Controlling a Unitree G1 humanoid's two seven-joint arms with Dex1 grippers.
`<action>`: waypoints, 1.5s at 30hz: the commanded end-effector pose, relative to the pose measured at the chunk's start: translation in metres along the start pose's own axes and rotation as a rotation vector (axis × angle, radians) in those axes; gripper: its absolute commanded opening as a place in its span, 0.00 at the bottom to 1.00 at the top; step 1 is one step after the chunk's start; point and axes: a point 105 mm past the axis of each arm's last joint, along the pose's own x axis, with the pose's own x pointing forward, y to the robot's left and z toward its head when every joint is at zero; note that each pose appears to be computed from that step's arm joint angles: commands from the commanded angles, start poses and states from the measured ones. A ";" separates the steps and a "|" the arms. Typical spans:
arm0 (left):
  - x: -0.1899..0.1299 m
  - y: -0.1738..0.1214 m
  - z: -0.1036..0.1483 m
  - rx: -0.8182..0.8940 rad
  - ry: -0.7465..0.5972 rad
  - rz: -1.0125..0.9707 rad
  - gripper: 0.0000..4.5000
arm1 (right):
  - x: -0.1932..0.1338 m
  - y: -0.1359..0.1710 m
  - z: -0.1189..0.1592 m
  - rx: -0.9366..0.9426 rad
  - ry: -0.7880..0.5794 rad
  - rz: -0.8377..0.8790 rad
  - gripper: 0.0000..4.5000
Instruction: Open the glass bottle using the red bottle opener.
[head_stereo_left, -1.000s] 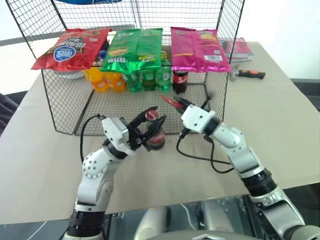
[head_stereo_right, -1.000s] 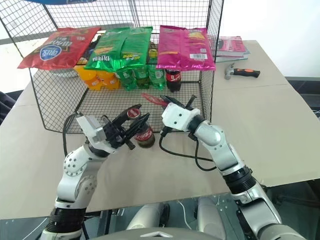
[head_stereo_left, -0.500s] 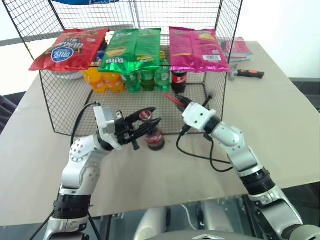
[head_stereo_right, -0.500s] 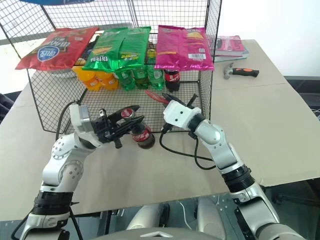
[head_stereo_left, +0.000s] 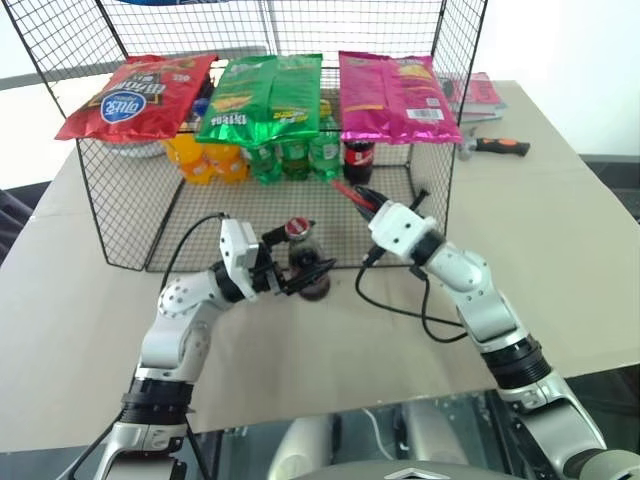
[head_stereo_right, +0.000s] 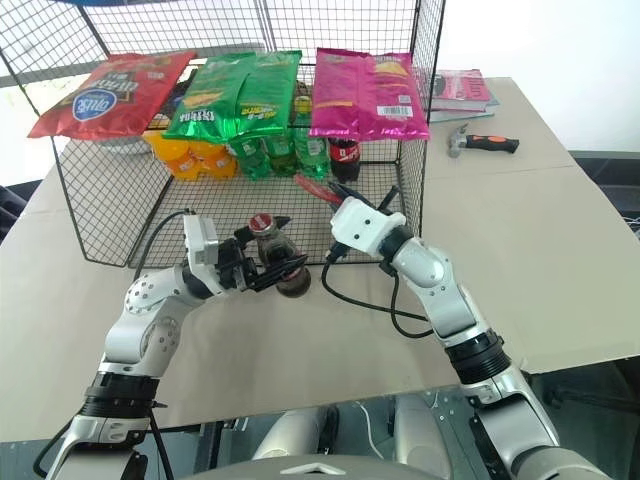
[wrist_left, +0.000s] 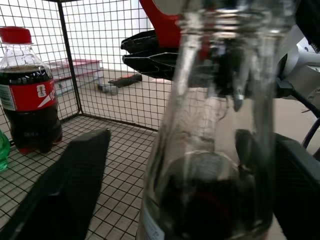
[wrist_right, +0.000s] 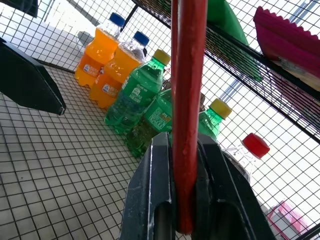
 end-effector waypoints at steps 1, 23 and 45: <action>0.001 -0.001 0.011 0.047 -0.028 -0.001 0.99 | 0.001 -0.008 0.011 -0.004 -0.044 -0.035 0.00; 0.002 -0.010 0.023 0.042 -0.081 -0.035 0.99 | 0.000 -0.007 0.008 0.002 -0.035 -0.026 0.00; -0.004 -0.008 0.024 0.047 -0.105 -0.014 0.88 | 0.001 -0.003 0.007 0.009 -0.032 -0.015 0.00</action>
